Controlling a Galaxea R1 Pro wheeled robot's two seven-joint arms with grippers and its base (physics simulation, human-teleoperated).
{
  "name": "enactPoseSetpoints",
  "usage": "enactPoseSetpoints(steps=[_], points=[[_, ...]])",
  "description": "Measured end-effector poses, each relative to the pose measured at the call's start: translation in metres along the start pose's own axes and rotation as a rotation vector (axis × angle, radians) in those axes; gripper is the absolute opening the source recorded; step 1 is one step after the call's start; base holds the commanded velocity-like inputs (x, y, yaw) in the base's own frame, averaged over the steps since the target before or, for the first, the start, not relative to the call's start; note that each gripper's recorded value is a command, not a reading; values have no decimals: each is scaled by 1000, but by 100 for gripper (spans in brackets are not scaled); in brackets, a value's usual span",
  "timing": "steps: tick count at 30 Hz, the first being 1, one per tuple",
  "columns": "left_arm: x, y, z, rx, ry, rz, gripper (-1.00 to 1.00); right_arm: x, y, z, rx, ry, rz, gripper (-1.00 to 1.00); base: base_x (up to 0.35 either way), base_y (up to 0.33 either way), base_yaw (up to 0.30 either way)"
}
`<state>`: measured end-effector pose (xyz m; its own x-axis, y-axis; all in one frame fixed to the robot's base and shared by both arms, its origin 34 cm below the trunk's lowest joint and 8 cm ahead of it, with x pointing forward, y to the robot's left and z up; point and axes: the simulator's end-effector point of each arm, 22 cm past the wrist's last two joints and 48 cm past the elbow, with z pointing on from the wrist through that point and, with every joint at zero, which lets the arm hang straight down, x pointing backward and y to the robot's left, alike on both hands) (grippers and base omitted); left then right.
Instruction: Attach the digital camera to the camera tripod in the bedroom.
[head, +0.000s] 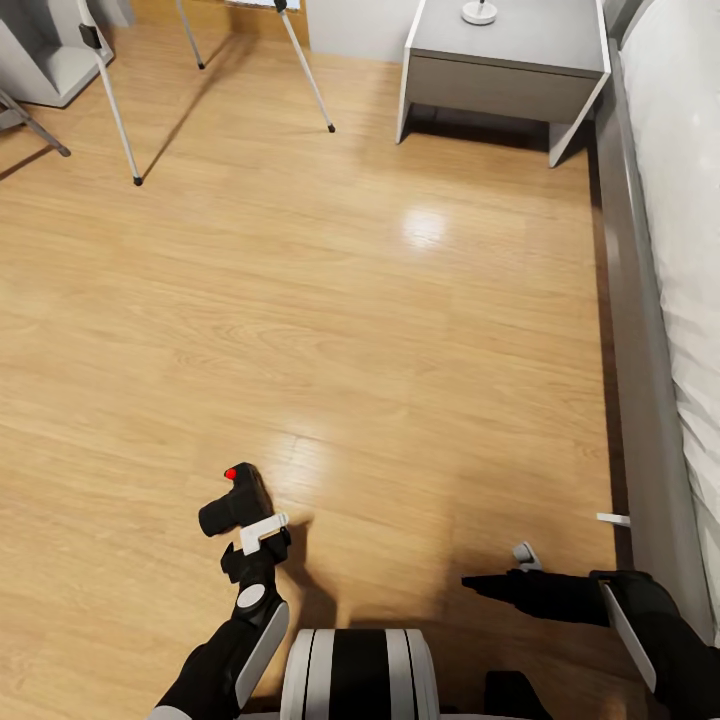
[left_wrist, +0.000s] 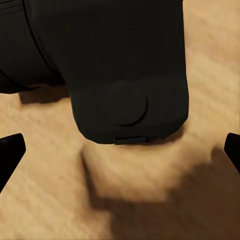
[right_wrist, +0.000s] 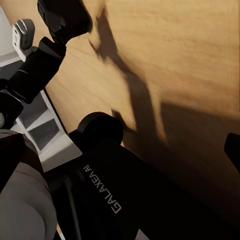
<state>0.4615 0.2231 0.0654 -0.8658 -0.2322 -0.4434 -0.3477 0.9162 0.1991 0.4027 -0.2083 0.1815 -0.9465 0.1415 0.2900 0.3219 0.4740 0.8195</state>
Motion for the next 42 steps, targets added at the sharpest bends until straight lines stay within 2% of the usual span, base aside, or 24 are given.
enactPoseSetpoints(steps=[16,26,31,42], points=[[0,0,0,0,1,1,100,0,1,0,-3,0,5,100,0,0,0],[0,0,0,0,0,1,100,-2,6,5,-15,-7,-9,100,0,0,0],[-1,-1,0,1,-2,1,100,-16,26,5,-31,-23,-75,100,0,0,0],[-2,-1,0,2,-5,-1,100,-50,103,17,-120,-101,-267,100,0,0,0]])
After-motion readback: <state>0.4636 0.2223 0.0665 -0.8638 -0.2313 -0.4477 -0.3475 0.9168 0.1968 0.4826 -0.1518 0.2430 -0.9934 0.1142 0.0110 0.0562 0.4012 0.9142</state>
